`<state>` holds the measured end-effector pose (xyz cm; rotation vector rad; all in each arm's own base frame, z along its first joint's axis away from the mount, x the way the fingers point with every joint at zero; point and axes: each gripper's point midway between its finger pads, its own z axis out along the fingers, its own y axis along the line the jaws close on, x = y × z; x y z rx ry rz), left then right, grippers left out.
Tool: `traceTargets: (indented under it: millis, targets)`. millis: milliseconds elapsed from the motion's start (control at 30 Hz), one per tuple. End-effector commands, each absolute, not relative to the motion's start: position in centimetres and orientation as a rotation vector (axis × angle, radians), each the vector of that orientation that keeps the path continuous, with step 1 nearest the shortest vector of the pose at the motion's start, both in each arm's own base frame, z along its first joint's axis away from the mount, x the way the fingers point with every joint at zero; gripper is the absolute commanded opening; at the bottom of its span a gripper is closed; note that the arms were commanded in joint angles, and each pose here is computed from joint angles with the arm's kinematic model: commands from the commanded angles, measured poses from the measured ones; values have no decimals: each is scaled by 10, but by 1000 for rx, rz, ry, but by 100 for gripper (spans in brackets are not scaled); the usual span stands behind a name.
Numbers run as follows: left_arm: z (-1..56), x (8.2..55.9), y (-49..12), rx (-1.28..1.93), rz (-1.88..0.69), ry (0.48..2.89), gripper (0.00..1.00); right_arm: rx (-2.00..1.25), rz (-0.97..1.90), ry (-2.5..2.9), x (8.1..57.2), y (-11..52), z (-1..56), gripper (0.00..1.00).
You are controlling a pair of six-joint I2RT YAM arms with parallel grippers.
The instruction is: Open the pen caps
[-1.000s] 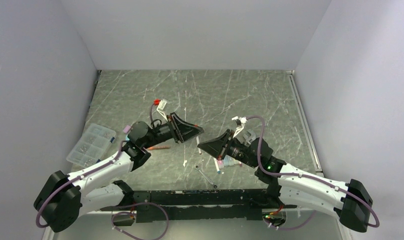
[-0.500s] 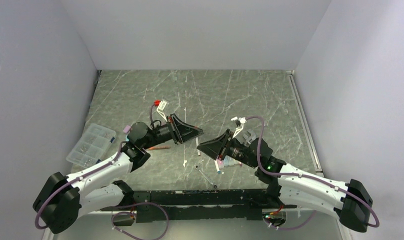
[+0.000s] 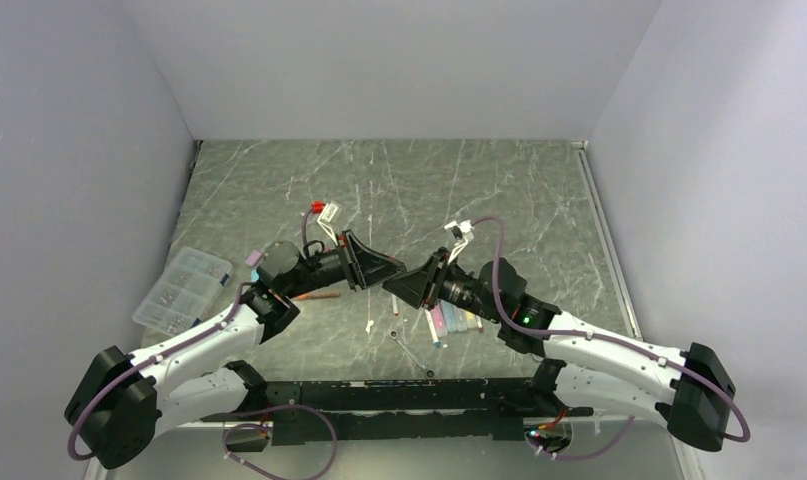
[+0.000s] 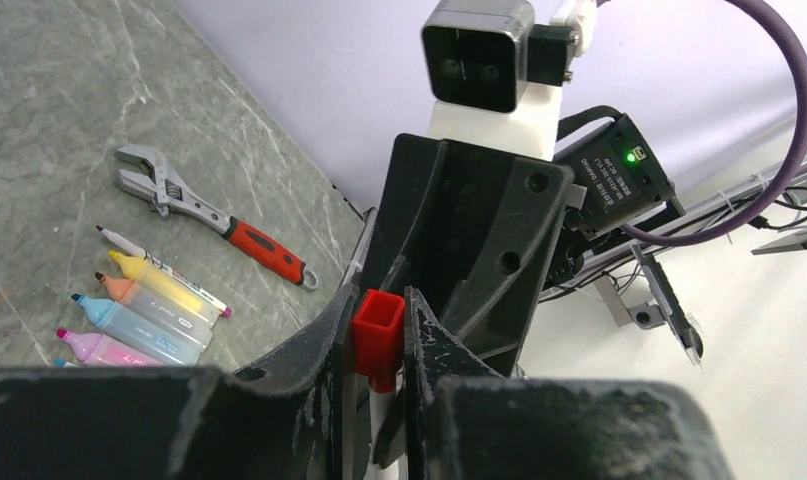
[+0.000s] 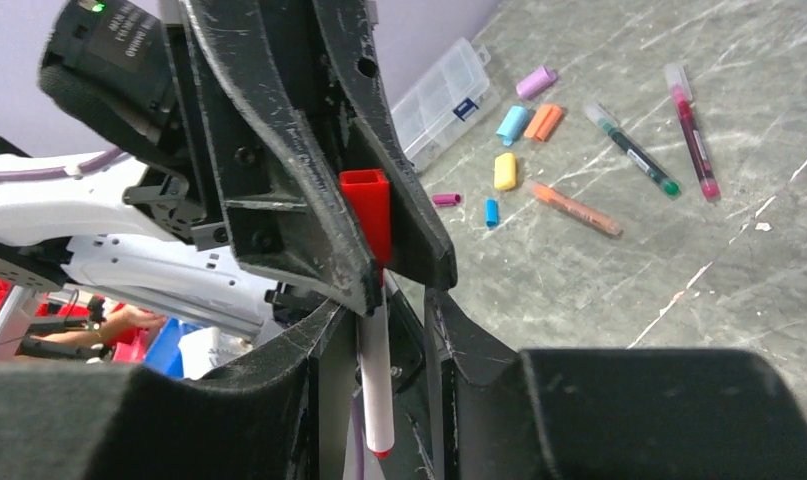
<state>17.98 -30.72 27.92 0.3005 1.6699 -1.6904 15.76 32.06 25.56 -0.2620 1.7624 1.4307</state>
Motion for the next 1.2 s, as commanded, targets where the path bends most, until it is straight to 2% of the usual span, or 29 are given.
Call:
traceTargets:
  millis: [0,100,167,233,300,367,500,533,600,667,800,933,1067,1167]
  targets:
    - [304,177,-306,347,-1692,1580,0,-297,1456,1724,159,329,277,32]
    - [305,177,-305,338,-1681,1576,0,-288,1455,1733,158,327,273,36]
    - [306,178,-304,332,-1675,1573,0,-280,1448,1736,157,323,271,34]
    - [307,178,-304,331,-1673,1572,0,-277,1455,1736,156,322,270,20]
    - [306,177,-304,334,-1681,1574,0,-284,1457,1734,155,322,269,1]
    - [308,176,-305,343,-1691,1575,0,-288,1461,1727,154,321,270,0]
    - [313,167,-306,395,-1715,1574,47,-332,1489,1679,146,318,278,0]
    - [315,165,-304,394,-1726,1558,53,-341,1496,1672,145,317,278,0]
    - [321,162,-300,387,-1746,1521,57,-347,1516,1668,143,316,279,0]
    - [323,161,-298,379,-1762,1503,58,-347,1538,1666,142,316,278,0]
    - [325,159,-302,397,-1800,1497,54,-346,1554,1662,141,317,278,0]
    - [327,158,-307,430,-1830,1500,38,-349,1553,1663,141,317,278,0]
    - [322,159,-310,444,-1828,1531,42,-344,1548,1663,141,315,278,0]
    - [318,158,-310,445,-1828,1546,38,-339,1543,1665,141,314,277,0]
